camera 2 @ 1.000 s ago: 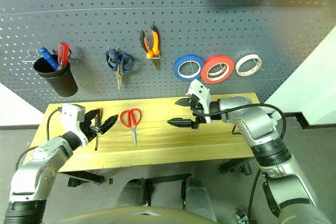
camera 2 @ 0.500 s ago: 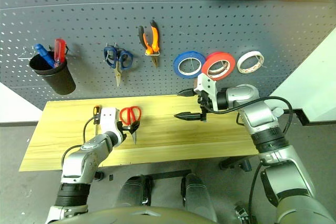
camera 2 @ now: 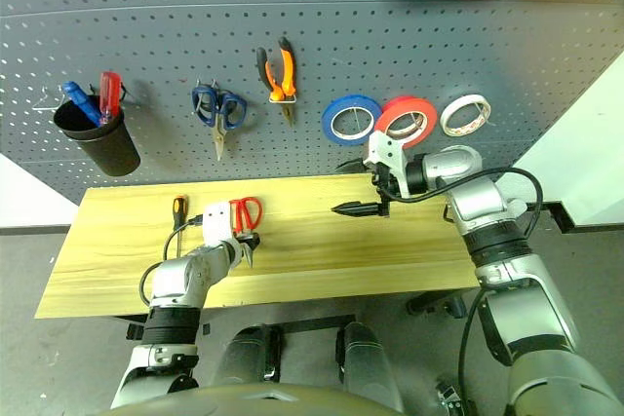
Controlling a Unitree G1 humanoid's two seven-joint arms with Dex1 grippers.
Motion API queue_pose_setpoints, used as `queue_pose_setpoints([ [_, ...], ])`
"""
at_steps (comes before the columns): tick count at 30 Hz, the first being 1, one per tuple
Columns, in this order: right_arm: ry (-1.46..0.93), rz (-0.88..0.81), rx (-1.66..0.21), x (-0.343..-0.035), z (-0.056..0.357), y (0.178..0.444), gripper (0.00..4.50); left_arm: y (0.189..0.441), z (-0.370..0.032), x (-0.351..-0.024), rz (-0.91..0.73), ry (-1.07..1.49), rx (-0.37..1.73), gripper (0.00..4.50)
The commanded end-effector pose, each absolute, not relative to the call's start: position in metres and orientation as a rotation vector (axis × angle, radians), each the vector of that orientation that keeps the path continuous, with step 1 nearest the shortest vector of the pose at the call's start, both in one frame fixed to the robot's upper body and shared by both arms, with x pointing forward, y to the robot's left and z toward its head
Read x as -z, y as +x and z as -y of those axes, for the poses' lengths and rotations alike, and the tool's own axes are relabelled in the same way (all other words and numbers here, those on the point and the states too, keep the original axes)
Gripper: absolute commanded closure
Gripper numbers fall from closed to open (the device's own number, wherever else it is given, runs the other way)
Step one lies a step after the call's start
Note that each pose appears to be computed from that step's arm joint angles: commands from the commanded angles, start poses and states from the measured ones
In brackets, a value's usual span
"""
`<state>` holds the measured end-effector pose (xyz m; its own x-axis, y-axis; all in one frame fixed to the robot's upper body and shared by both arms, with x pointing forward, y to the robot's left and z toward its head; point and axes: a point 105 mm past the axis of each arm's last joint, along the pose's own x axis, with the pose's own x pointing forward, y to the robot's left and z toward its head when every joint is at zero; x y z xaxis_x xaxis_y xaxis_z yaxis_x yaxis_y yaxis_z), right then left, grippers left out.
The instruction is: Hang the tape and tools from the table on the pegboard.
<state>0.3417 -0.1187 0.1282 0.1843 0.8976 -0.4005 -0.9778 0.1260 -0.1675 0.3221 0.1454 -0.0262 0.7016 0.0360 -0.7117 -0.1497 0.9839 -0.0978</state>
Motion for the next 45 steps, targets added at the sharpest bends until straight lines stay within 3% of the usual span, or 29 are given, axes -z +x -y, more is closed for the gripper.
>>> queue_pose_setpoints([
  [1, -0.469, -0.169, -1.387, -0.138, 0.115, 0.343, 0.03, 0.334, -0.136, 0.016, -0.737, -0.136, -0.101, 0.00],
  [10, -0.489, -0.186, -1.343, -0.134, 0.122, 0.347, 0.03, 0.338, -0.138, 0.025, -0.797, -0.157, -0.203, 0.00],
  [28, -0.505, -0.212, -1.308, -0.126, 0.127, 0.347, 0.03, 0.320, -0.138, 0.049, -0.957, -0.212, -0.248, 0.00],
  [32, -0.502, -0.193, -1.311, -0.128, 0.126, 0.347, 0.00, 0.320, -0.139, 0.049, -0.970, -0.220, -0.262, 0.77],
  [42, -0.501, -0.188, -1.314, -0.131, 0.126, 0.347, 0.00, 0.317, -0.135, 0.050, -0.996, -0.229, -0.247, 4.00],
  [43, -0.502, -0.189, -1.314, -0.131, 0.126, 0.347, 0.00, 0.317, -0.136, 0.051, -0.998, -0.230, -0.250, 4.24],
  [45, -0.503, -0.193, -1.311, -0.130, 0.127, 0.348, 0.00, 0.317, -0.139, 0.052, -0.995, -0.222, -0.261, 4.24],
])
